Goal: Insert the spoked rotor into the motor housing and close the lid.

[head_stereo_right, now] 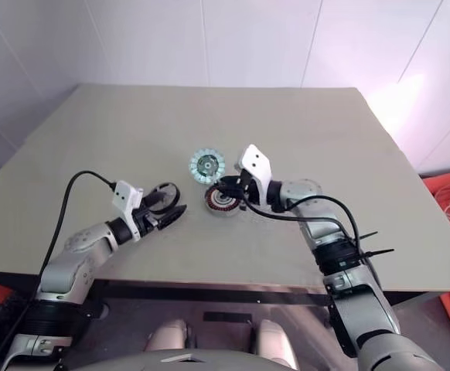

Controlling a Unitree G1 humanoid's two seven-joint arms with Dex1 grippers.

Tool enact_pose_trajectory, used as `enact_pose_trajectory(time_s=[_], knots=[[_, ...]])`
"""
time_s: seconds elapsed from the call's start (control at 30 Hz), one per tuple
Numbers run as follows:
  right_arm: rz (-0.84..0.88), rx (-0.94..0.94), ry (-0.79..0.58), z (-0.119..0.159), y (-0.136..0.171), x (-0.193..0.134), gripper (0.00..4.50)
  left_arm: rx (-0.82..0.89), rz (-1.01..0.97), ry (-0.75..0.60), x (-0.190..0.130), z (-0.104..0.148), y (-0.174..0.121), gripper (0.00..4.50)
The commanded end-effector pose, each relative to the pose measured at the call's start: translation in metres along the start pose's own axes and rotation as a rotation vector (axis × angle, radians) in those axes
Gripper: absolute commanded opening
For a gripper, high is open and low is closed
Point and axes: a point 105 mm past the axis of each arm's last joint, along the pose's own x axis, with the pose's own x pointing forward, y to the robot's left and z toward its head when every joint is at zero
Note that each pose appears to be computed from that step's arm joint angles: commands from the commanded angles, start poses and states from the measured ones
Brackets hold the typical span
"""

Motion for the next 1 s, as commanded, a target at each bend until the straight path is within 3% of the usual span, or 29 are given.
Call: enact_pose_trajectory(time_s=[0.03,0.53,1.0], knots=[[-0.005,0.004,-0.023,0.009,-0.006,0.008,0.72,0.033,0.004,-0.052,-0.003,0.015,0.001,4.50],[-0.041,0.067,0.041,-0.027,-0.011,0.018,0.72,0.035,0.023,-0.052,-0.006,0.011,0.004,4.50],[-0.054,0.069,0.057,-0.036,-0.014,0.016,0.72,0.038,0.024,-0.052,-0.007,0.012,0.003,4.50]])
